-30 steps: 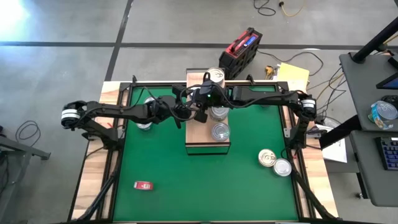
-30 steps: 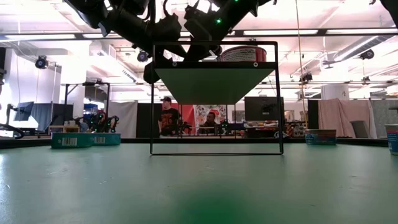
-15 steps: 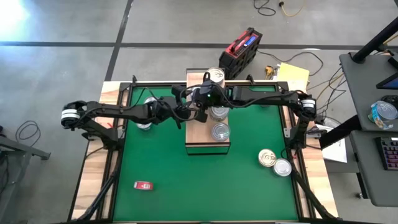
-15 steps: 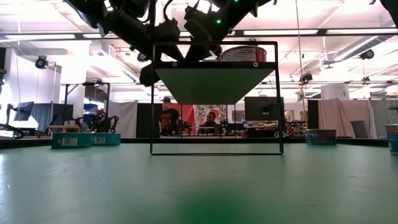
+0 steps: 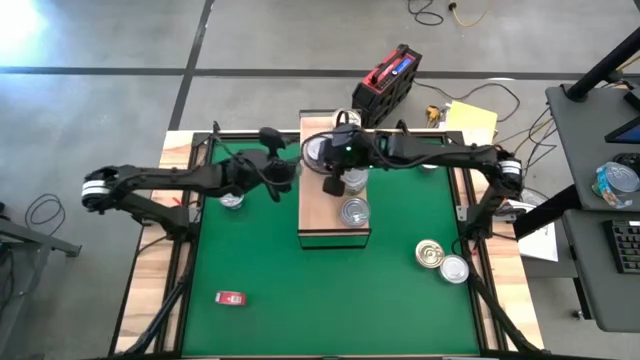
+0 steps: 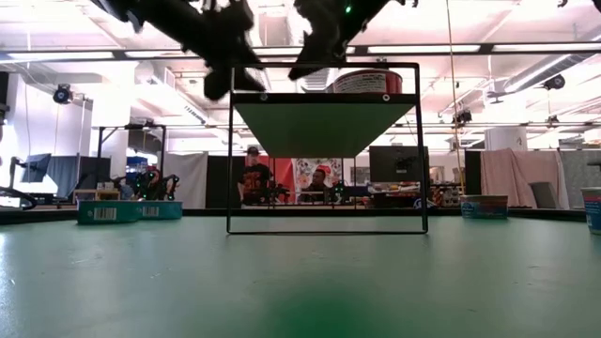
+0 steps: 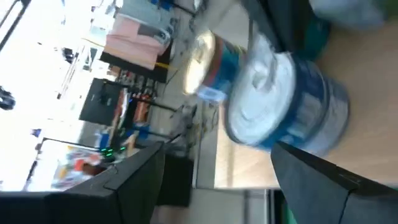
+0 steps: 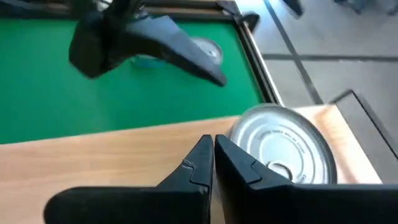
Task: Stack canned seafood by type on shelf
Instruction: Stack the top dark blue tuna can on top of the dark blue can on the shelf
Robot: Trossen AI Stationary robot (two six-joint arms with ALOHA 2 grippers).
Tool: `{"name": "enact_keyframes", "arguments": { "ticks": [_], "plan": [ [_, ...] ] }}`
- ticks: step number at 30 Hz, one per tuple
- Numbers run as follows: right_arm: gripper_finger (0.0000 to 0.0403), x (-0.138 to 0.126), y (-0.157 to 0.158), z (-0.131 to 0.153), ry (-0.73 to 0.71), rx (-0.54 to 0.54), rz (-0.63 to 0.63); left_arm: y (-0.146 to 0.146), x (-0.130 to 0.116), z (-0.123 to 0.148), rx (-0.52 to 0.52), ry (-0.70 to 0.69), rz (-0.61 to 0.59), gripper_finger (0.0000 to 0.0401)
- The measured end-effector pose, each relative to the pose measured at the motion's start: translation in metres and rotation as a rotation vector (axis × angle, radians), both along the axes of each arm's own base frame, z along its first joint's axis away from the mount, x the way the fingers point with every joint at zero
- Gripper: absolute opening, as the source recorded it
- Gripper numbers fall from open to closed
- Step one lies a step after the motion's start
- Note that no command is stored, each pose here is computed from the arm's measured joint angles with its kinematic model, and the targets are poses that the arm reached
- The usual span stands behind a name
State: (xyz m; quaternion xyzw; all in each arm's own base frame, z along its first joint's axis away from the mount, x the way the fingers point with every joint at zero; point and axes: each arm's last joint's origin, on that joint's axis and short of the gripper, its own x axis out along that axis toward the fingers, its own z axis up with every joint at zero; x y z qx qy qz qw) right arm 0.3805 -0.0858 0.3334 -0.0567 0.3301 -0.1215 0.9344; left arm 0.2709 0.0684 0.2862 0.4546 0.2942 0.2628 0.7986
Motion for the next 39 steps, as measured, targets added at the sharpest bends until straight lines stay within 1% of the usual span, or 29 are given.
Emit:
{"name": "enact_keyframes", "arguments": {
  "ticks": [2,4,7,10,12,14,17,21,25,35,39],
  "plan": [
    [0.0009,-0.006,0.002,0.008,-0.019,0.006,0.027,-0.003,-0.011,0.010,-0.065,-0.059,-0.028,0.0277],
    [0.0009,-0.013,0.004,0.017,-0.031,0.003,0.029,-0.006,-0.023,0.017,-0.140,-0.095,-0.055,0.0277],
    [0.0009,-0.022,0.008,0.022,-0.011,0.020,0.025,-0.011,-0.041,0.021,-0.255,-0.104,-0.076,0.0277],
    [0.0009,-0.029,0.014,0.021,0.019,0.047,0.009,-0.014,-0.054,0.021,-0.365,-0.115,-0.050,0.0277],
    [0.0009,-0.037,0.017,0.024,0.024,0.062,-0.005,-0.016,-0.061,0.019,-0.421,-0.107,-0.022,0.0277],
    [0.0009,-0.045,0.021,0.030,0.029,0.061,-0.047,-0.017,-0.066,0.017,-0.462,-0.101,0.003,0.0277],
    [0.0009,-0.061,0.025,0.036,0.062,0.054,-0.146,-0.018,-0.070,0.011,-0.511,-0.083,0.034,0.0277],
    [0.0009,-0.084,0.031,0.039,0.106,0.090,-0.271,-0.018,-0.072,0.006,-0.563,-0.068,0.056,0.0277],
    [0.0009,-0.105,0.034,0.030,0.151,0.157,-0.367,-0.018,-0.070,0.002,-0.600,-0.080,0.083,0.0277],
    [0.0009,-0.148,0.042,-0.016,0.186,0.286,-0.533,-0.016,-0.060,-0.008,-0.720,-0.143,0.183,0.0277],
    [0.0009,-0.161,0.042,-0.027,0.171,0.272,-0.625,-0.015,-0.056,-0.015,-0.767,-0.149,0.229,0.0277]
  ]
}}
